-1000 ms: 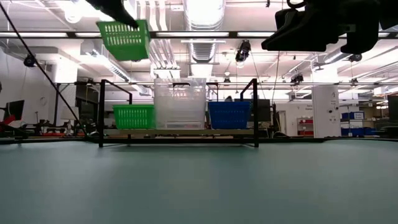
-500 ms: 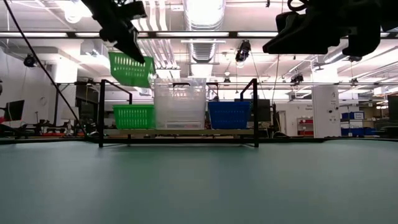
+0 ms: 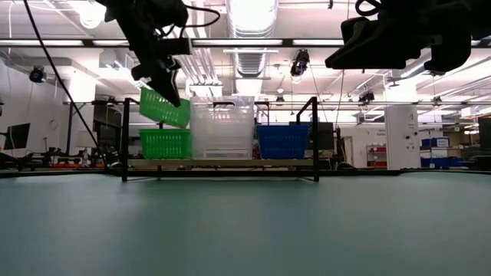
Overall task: Stack baskets on shelf by color
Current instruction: Stack the green bin on the other green bin on the shelf, then adjust the transparent bin, then return to Home Position
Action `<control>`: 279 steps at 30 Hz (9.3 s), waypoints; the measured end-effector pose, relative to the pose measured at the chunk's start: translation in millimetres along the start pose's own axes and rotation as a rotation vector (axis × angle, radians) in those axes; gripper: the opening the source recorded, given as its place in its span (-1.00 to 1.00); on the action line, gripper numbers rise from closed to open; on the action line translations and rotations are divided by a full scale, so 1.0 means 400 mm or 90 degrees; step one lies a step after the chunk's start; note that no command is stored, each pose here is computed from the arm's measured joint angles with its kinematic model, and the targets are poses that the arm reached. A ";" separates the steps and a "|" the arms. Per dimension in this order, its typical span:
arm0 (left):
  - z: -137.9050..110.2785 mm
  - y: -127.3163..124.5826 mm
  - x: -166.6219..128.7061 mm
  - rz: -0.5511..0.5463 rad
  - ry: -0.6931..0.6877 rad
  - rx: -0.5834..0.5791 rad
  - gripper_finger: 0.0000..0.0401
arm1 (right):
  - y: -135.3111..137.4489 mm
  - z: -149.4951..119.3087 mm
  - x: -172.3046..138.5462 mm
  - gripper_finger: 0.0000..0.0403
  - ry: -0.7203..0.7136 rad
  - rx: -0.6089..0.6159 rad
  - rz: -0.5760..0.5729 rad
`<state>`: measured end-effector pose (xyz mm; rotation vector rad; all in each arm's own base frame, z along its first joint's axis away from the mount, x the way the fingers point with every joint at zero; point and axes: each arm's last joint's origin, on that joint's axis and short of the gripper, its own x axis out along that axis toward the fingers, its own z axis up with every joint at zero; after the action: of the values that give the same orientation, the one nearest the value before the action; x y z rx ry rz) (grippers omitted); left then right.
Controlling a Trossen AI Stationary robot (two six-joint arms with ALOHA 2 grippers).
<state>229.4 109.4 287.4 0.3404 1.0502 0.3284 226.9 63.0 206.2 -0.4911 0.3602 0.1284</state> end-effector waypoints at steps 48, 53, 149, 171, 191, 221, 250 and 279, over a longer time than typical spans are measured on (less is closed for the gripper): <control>-0.005 0.030 -0.037 -0.025 -0.128 -0.016 -0.66 | 0.000 0.000 0.000 -0.69 -0.002 0.005 -0.001; -0.018 0.024 -0.047 -0.033 -0.116 -0.015 -0.66 | 0.000 0.000 0.000 -0.69 -0.002 0.007 -0.001; 0.051 -0.197 0.091 0.090 -0.172 -0.142 -1.00 | 0.006 -0.014 -0.001 -0.69 0.001 0.066 0.006; -0.189 -0.353 -0.068 -0.230 -0.560 -0.130 -1.00 | -0.032 -0.171 -0.084 -0.69 -0.150 0.084 -0.111; -0.371 -0.362 -0.051 -0.219 -0.713 -0.174 -1.00 | -0.040 -0.234 -0.223 -0.69 -0.190 0.149 -0.164; -0.368 -0.352 -0.064 -0.178 -0.764 -0.170 -1.00 | -0.033 -0.214 -0.278 -0.96 -0.331 0.330 -0.085; -0.361 -0.368 -0.036 -0.188 -0.696 -0.147 -1.00 | -0.032 -0.217 -0.271 -0.95 -0.312 0.342 -0.078; -0.360 -0.373 -0.026 -0.191 -0.671 -0.138 -1.00 | -0.032 -0.216 -0.271 -0.96 -0.313 0.342 -0.078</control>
<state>112.6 -12.6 166.7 0.1142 0.0165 -0.0337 102.4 6.3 180.6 0.0588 -0.1225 0.0268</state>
